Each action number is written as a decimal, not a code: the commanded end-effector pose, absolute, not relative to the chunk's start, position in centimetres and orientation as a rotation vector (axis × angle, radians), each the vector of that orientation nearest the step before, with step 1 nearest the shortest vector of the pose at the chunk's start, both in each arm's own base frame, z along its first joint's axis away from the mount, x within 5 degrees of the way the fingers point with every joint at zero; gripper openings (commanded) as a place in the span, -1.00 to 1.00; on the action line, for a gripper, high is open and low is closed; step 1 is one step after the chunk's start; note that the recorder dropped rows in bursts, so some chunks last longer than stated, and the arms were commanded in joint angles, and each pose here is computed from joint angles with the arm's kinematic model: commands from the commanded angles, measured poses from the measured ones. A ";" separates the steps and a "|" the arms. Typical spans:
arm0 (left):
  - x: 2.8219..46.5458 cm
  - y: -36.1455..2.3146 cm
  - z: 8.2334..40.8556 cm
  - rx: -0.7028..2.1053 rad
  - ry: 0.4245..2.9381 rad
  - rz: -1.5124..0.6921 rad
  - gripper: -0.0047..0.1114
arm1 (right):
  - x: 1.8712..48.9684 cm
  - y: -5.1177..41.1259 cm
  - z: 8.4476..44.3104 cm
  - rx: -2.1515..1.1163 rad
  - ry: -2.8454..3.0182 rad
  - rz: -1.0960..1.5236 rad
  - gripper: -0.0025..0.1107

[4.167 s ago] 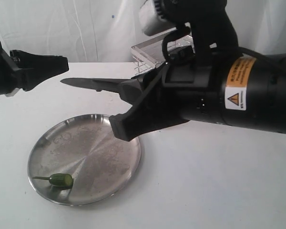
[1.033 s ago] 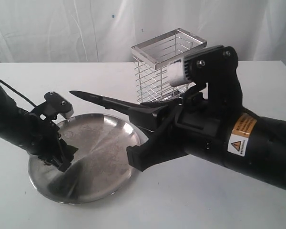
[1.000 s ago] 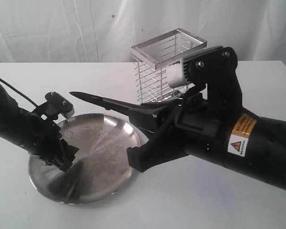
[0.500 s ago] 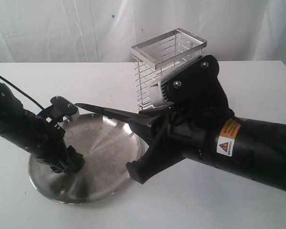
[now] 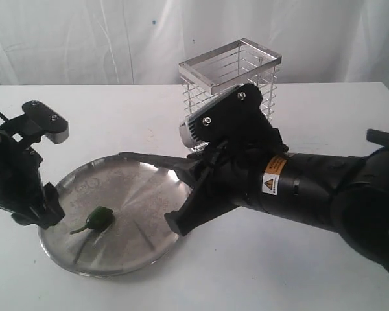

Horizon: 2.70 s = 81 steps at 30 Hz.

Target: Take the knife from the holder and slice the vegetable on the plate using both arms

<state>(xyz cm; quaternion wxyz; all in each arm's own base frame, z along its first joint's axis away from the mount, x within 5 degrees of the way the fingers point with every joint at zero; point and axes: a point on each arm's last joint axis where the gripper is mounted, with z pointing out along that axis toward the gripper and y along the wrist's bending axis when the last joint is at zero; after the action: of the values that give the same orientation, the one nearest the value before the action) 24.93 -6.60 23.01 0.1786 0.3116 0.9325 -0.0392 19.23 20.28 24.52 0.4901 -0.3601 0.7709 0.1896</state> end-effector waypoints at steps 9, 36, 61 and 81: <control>23.9 -5.9 23.6 0.771 2.737 -0.054 0.15 | 17.1 22.9 22.7 -0.999 1.753 0.514 -0.96; 24.3 -6.8 24.0 0.615 2.695 -0.206 0.15 | 15.7 22.5 18.2 -1.039 1.691 0.583 -0.96; 24.5 -6.8 24.0 0.619 2.675 -0.200 0.15 | 16.2 22.8 16.3 -1.045 1.734 0.557 -0.96; 24.4 -6.8 23.7 0.617 2.677 -0.198 0.15 | 16.8 22.7 17.1 -0.953 1.680 0.532 -0.96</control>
<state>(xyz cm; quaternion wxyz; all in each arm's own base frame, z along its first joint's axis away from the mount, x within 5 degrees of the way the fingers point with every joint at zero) 24.70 -6.72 23.75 0.1926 0.2217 0.9537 -0.0651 16.75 22.62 16.65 0.5237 -0.4112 0.7147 0.2143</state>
